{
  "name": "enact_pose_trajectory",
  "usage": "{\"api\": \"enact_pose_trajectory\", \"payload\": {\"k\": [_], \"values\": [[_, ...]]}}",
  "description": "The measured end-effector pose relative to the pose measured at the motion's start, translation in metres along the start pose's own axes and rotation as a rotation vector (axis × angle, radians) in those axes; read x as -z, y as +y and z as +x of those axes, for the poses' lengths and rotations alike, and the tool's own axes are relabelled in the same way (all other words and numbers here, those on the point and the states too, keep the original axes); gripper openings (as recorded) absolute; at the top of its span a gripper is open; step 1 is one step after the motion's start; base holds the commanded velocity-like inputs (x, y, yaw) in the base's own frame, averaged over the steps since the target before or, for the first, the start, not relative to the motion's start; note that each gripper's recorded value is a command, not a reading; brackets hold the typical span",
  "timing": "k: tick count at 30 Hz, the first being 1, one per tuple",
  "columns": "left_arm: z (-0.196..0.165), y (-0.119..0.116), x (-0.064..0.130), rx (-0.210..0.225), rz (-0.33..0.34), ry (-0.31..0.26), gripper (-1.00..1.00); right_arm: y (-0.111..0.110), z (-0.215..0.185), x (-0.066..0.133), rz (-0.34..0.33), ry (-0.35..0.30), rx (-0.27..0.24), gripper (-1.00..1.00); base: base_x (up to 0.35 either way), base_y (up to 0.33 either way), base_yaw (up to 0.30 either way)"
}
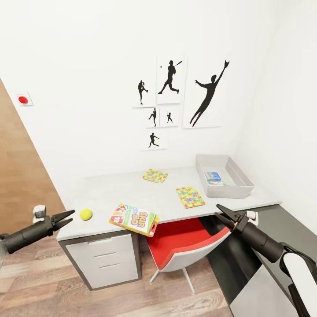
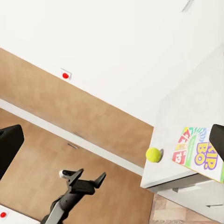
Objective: Put all the toys in the child's room - the three board games (two on the bed and one on the table), the two jigsaw puzzles on the table, and the tennis ball on the table - inside the toy box on the table in the child's room.
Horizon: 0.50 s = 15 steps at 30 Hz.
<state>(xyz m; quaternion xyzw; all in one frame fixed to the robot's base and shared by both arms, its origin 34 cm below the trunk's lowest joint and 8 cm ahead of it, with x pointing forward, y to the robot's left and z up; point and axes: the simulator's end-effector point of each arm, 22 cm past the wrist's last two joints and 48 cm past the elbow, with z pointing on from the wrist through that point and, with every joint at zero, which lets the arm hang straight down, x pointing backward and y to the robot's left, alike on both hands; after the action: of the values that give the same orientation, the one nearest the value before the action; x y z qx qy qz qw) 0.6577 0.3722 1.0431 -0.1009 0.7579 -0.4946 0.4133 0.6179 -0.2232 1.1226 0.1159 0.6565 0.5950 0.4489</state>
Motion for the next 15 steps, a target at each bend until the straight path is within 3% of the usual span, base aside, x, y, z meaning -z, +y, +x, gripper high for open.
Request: {"api": "enact_pose_trajectory", "payload": {"k": [7,15], "values": [[0.031,0.005,-0.037,0.063,-0.016,0.014,1.00,0.000,-0.001,0.000,0.001,-0.001,0.001,1.00,0.000,0.000,0.000],[0.079,0.023,-0.076,0.084,-0.119,0.109,1.00,-0.003,-0.005,0.003,0.004,-0.012,0.003,1.00,0.000,0.000,0.000]]}}
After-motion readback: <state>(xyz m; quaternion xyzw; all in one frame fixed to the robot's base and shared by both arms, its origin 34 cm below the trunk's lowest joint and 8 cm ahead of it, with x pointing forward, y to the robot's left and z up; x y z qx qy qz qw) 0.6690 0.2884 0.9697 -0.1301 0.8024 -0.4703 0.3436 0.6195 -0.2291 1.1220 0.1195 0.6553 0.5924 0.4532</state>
